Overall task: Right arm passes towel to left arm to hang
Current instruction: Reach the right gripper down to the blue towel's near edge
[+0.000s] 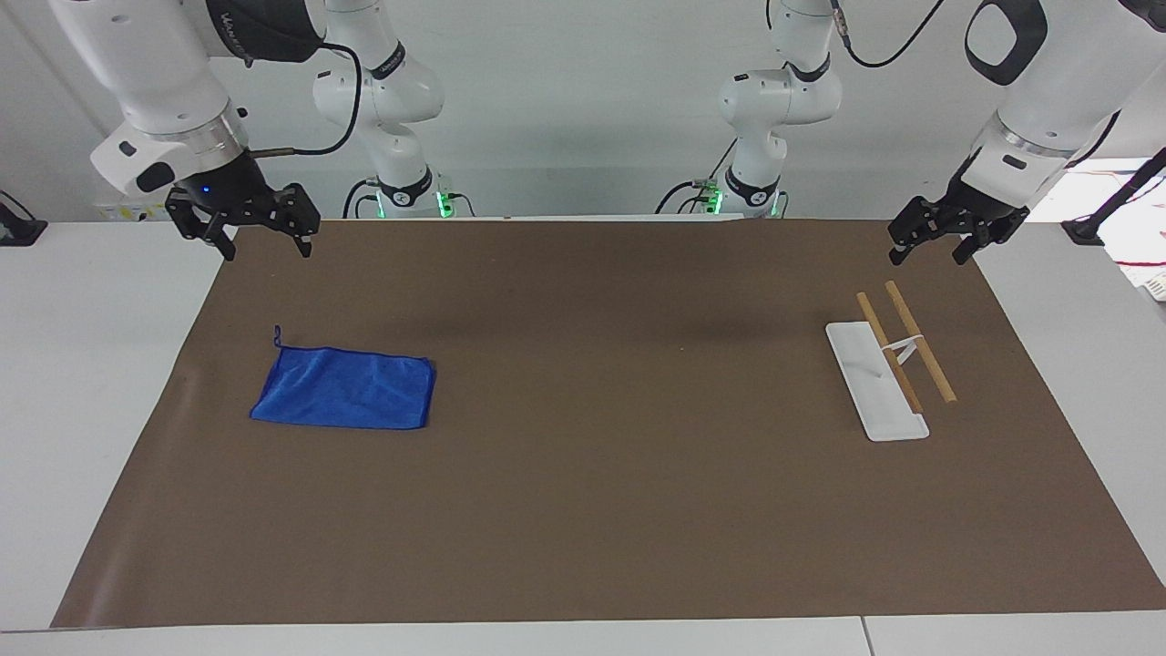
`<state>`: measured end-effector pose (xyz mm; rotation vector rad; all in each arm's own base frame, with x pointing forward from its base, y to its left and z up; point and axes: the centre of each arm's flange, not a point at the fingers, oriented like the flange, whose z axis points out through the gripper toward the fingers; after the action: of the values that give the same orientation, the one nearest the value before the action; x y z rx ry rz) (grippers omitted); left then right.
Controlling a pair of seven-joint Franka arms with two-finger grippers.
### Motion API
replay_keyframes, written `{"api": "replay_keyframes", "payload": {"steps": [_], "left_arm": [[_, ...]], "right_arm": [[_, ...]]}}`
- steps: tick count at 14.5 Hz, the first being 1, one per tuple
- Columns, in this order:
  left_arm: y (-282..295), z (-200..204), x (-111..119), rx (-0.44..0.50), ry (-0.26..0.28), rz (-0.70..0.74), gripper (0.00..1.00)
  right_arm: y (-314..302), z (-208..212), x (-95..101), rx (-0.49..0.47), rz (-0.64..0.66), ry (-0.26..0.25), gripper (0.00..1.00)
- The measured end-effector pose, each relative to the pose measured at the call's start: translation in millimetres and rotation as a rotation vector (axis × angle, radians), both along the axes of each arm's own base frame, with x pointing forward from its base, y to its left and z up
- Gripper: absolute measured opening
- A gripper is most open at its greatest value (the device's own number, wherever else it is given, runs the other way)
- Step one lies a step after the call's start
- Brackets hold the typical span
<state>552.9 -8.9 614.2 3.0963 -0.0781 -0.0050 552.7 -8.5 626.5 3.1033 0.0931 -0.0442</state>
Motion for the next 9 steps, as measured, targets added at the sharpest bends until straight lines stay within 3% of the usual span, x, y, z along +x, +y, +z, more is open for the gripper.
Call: {"api": "replay_keyframes", "payload": {"steps": [9], "left_arm": [[0.0,-0.1,0.1,0.0,-0.001,0.0,1.0]], "right_arm": [[-0.1,-1.9,-0.4,0.0,0.0,0.004,1.0]]}}
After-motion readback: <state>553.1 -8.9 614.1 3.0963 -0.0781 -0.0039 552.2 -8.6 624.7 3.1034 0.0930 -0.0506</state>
